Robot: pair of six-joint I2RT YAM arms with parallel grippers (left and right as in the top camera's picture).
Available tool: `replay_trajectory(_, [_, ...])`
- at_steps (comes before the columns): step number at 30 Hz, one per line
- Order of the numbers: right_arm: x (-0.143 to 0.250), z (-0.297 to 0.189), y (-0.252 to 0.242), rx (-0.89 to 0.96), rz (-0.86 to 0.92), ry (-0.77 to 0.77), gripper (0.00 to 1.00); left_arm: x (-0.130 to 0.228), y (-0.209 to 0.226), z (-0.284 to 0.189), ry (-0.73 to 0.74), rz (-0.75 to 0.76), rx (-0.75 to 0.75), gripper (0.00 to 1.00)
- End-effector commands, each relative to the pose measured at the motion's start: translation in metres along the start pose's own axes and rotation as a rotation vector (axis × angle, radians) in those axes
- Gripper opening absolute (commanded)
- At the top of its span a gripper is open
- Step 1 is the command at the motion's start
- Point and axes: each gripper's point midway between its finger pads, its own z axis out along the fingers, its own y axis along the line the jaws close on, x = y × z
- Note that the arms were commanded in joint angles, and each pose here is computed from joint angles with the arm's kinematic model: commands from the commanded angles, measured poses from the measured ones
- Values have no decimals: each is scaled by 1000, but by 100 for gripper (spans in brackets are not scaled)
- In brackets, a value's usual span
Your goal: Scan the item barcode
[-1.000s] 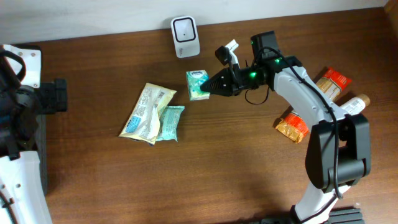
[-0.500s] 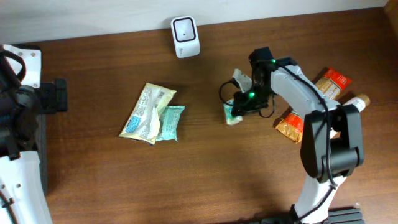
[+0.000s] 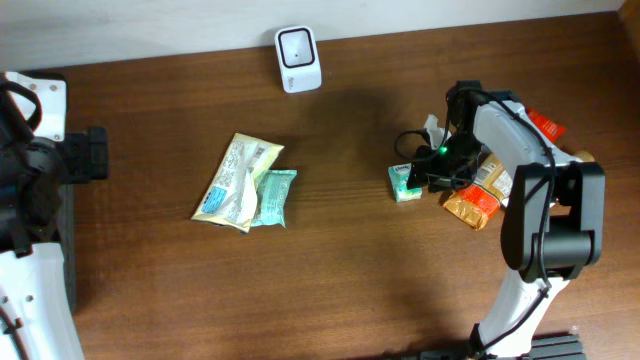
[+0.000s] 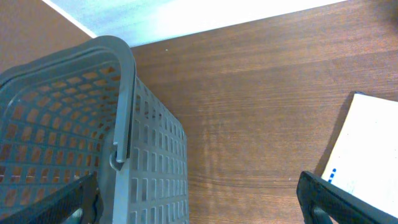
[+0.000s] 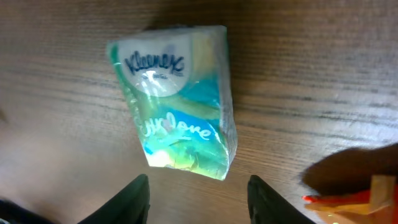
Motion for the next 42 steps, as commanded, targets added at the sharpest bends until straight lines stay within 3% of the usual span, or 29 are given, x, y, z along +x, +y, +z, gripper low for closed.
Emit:
replay_trajectory(1, [15, 20, -8, 13, 186, 42, 45, -3, 2, -4, -12, 8, -2, 99])
replay_trajectory(5, [-3, 40, -11, -22, 198, -54, 29, -3, 2, -4, -12, 8, -2, 99])
replay_trajectory(7, [-6, 42, -11, -25, 191, -70, 18, -3, 2, -4, -12, 8, -2, 99])
replay_trajectory(8, [-8, 42, -12, -26, 188, -79, 7, -3, 2, -4, -12, 8, -2, 99])
replay_trajectory(9, [-8, 41, -11, -29, 188, -81, 4, -3, 2, -4, -12, 8, -2, 99])
replay_trajectory(12, [-10, 38, -6, -54, 181, -86, 4, -3, 2, -4, -12, 8, -2, 99])
replay_trajectory(14, [-12, 26, 19, -173, 93, -97, 4, -3, 2, -4, -12, 8, -2, 99])
replay_trajectory(18, [-1, -45, 112, -679, -197, -136, 4, -3, 2, -4, -12, 8, -2, 99])
replay_trajectory(24, [14, -122, 166, -1175, -234, -133, 4, -3, 2, -4, -12, 8, -2, 99])
replay_trajectory(28, [14, -124, 167, -1187, -53, -10, 4, -3, 2, -4, -12, 8, -2, 99])
replay_trajectory(32, [11, -141, 174, -1187, -32, 4, 4, -3, 2, -4, -13, 8, -2, 99])
replay_trajectory(42, [40, -263, 247, -1154, -511, -251, 4, -3, 2, -4, -12, 8, -2, 99])
